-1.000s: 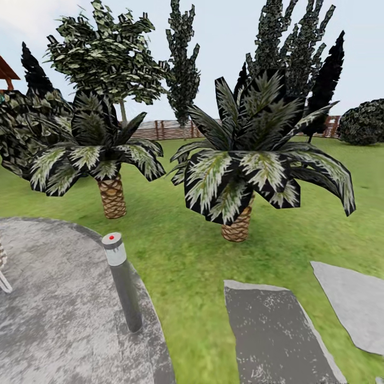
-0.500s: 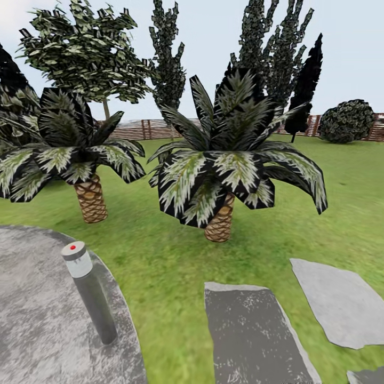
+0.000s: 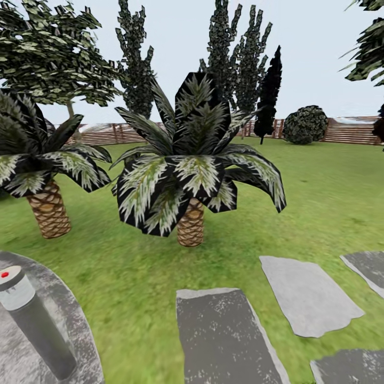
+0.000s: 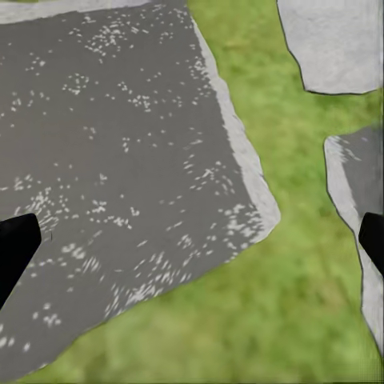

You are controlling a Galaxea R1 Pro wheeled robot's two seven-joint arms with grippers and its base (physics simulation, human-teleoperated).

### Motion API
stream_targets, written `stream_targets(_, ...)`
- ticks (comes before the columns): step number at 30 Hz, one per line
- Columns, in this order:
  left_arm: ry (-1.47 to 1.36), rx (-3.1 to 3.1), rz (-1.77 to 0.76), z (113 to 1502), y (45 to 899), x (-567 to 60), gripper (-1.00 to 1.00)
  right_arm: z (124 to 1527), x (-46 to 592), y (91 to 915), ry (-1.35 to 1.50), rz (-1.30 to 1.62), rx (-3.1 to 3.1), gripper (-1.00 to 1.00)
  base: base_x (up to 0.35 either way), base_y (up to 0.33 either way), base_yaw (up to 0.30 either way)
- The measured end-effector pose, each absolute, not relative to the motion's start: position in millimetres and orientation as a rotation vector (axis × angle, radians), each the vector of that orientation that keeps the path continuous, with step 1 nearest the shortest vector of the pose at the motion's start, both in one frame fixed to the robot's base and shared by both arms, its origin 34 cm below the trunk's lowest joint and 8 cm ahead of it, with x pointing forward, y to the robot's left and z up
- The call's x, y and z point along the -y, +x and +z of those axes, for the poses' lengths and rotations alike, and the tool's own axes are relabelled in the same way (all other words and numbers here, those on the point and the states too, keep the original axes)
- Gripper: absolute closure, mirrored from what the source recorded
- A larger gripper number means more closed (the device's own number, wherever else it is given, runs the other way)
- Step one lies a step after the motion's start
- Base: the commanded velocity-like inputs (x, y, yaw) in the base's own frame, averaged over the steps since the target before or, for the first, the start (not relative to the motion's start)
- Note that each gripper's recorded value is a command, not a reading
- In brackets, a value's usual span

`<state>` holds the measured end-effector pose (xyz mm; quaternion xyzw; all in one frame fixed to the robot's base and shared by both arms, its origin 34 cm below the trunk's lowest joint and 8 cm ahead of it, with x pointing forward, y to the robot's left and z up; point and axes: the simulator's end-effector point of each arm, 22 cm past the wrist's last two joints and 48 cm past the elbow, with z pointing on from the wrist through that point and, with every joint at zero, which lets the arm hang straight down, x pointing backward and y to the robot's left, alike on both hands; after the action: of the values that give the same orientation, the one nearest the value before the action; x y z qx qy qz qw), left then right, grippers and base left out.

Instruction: Pick up the pesticide atomizer in the garden and spray insectifuge to fully cover both potted plants in the garden.

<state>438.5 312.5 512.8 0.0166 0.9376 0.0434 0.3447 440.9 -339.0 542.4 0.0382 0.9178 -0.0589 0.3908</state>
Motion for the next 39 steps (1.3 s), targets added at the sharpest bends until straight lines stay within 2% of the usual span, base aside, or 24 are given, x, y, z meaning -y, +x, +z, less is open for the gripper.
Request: stream_targets(39, 0.016, -2.431, 0.108, 513.5, 440.1, -310.7, -1.0, 542.2, 338.9, 441.0, 0.096, -0.15, -2.332, -1.0, 0.005, -0.002, -0.294)
